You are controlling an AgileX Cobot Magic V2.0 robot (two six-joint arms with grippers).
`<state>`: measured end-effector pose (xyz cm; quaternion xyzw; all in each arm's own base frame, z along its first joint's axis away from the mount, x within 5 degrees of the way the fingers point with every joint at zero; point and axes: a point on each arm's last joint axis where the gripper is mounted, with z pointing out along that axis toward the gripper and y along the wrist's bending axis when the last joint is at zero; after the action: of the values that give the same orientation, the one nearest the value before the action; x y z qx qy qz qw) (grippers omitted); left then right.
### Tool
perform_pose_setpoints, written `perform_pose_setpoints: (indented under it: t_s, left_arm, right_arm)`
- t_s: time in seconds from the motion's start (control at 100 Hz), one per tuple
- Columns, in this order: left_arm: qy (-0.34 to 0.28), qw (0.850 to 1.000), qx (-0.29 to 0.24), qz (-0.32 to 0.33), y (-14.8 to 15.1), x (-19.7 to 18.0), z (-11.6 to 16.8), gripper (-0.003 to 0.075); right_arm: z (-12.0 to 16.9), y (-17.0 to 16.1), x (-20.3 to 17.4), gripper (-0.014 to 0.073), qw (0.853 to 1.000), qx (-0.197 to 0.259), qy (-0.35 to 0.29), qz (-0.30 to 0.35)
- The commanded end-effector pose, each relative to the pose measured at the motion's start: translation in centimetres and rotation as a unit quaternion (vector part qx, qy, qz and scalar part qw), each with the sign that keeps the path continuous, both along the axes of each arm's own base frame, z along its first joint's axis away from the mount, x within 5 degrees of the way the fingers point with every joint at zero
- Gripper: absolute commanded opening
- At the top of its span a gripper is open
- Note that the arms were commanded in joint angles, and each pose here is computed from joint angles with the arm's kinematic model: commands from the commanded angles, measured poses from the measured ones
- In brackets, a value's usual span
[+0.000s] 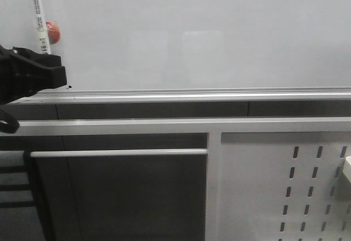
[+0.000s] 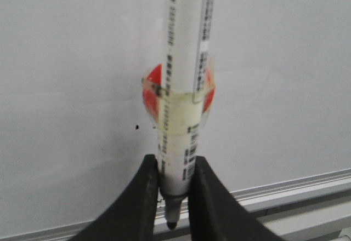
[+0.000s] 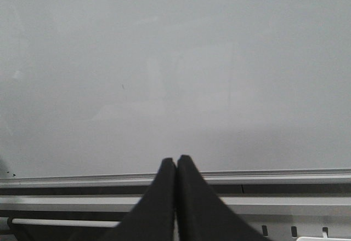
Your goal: Write number 1 on whiteboard
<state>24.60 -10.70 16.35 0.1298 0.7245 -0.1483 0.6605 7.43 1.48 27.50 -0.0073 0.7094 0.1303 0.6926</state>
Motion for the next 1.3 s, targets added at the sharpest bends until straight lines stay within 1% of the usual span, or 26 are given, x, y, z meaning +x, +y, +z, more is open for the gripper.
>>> perform_pose_setpoints:
  t_s: [0.0, 0.06, 0.2, 0.32, 0.43, 0.58, 0.81, 0.89, 1.05, 1.29]
  left_arm:
    - [-0.122, 0.991, -0.056, -0.006, 0.0, -0.6, 3.4, -0.0022]
    - [-0.122, 0.991, -0.054, -0.013, 0.0, -1.0, 3.4, -0.0022]
    - [-0.128, 0.989, -0.043, -0.058, -0.5, -1.9, 3.6, -0.0022]
    - [-0.128, 0.988, -0.037, -0.083, -0.7, -2.4, 3.6, -0.0022]
    - [-0.125, 0.987, -0.033, -0.095, -0.7, -3.0, 3.4, -0.0022]
    - [-0.119, 0.987, -0.043, -0.1, -0.5, -3.7, 3.5, -0.0022]
    - [-0.117, 0.983, -0.034, -0.136, -0.5, -5.2, 3.3, -0.0022]
    - [-0.104, 0.982, -0.037, -0.153, -0.6, -5.7, 2.9, -0.0022]
    - [-0.09, 0.977, -0.024, -0.19, -0.8, -6.8, 2.2, -0.0022]
    - [-0.06, 0.971, -0.032, -0.227, -1.1, -7.9, 1.5, -0.0022]
  right_arm:
    - [1.9, 0.0, 0.1, -0.0055, 0.998, 0.0, -0.056, -0.004]
    - [1.9, 0.0, 0.1, -0.0055, 0.998, 0.0, -0.056, -0.004]
    - [1.9, 0.0, 0.1, -0.0055, 0.998, 0.0, -0.056, -0.004]
    - [1.9, 0.0, 0.1, -0.0055, 0.998, 0.0, -0.056, -0.004]
    - [1.9, 0.0, 0.1, -0.0055, 0.999, -0.001, -0.053, -0.003]
    - [1.8, 0.1, 0.1, -0.0055, 0.999, -0.001, -0.05, 0.006]
    - [1.7, 0.8, -0.1, -0.0055, 0.998, -0.003, -0.042, 0.051]
    - [1.5, 1.1, -0.2, -0.0055, 0.997, -0.005, -0.033, 0.069]
    - [1.2, 1.5, -0.3, -0.0055, 0.995, -0.009, -0.016, 0.103]
    - [1.0, 2.2, -0.5, -0.0055, 0.99, -0.009, -0.008, 0.143]
